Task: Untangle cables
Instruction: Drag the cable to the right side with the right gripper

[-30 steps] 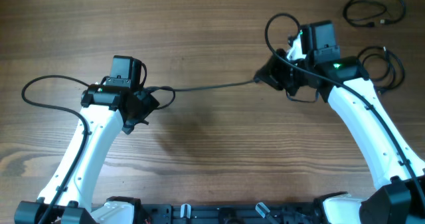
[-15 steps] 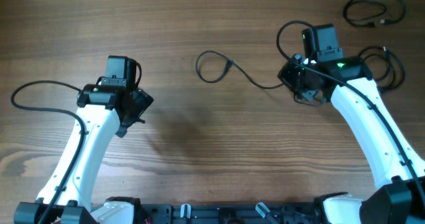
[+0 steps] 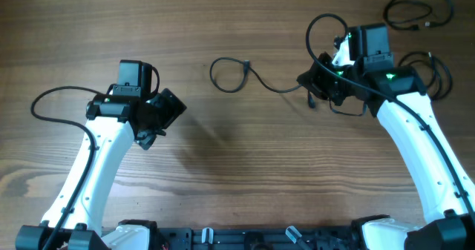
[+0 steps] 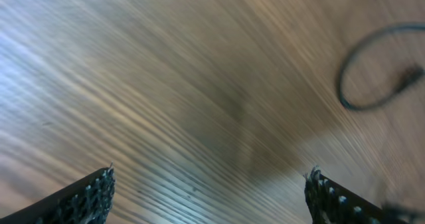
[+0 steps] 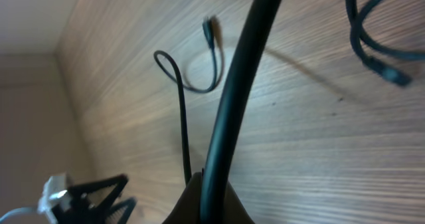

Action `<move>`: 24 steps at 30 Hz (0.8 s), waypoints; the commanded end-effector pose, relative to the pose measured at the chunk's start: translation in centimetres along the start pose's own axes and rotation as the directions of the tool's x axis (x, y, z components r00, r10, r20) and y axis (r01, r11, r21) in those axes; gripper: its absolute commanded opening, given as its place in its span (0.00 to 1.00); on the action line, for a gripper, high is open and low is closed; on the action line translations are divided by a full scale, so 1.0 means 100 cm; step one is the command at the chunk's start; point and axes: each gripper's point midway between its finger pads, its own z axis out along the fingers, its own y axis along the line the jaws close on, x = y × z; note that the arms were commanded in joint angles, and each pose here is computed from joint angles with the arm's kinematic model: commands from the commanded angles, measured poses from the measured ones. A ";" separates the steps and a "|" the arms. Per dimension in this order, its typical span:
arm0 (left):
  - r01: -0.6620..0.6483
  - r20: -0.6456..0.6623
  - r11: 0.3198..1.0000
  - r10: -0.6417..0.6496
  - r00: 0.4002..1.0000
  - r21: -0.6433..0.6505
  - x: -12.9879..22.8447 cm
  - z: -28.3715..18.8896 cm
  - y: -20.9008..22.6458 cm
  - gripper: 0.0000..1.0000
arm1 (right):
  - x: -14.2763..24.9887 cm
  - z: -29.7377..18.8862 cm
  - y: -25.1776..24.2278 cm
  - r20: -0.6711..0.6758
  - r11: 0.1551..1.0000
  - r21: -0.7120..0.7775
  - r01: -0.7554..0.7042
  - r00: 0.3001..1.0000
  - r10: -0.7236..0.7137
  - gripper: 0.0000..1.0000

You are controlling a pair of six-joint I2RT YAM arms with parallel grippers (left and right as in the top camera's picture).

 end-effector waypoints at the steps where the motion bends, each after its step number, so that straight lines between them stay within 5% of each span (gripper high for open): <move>1: -0.066 -0.064 0.997 0.068 0.996 0.040 0.011 0.002 -0.005 0.96 | 0.001 -0.014 0.004 -0.007 0.998 -0.018 -0.062 0.998 0.062 0.04; 8: -0.066 -0.044 0.998 0.066 0.997 0.004 0.008 0.002 0.002 0.96 | -0.030 -0.099 -0.038 0.344 0.960 0.262 -0.093 0.939 -0.003 0.04; 13: -0.066 -0.043 0.998 0.066 0.997 0.005 0.008 0.002 0.001 0.96 | -0.052 -0.200 -0.091 0.584 0.825 0.456 -0.336 0.812 0.008 0.04; 18: -0.066 -0.041 0.998 0.066 0.997 0.006 0.007 0.002 0.001 0.97 | -0.043 -0.256 -0.159 0.727 0.621 0.478 -0.622 0.677 0.118 0.04; 24: -0.066 -0.041 0.998 0.066 0.997 0.006 0.007 0.002 0.001 0.97 | -0.034 -0.288 -0.204 0.819 0.460 0.428 -0.778 0.549 0.167 0.04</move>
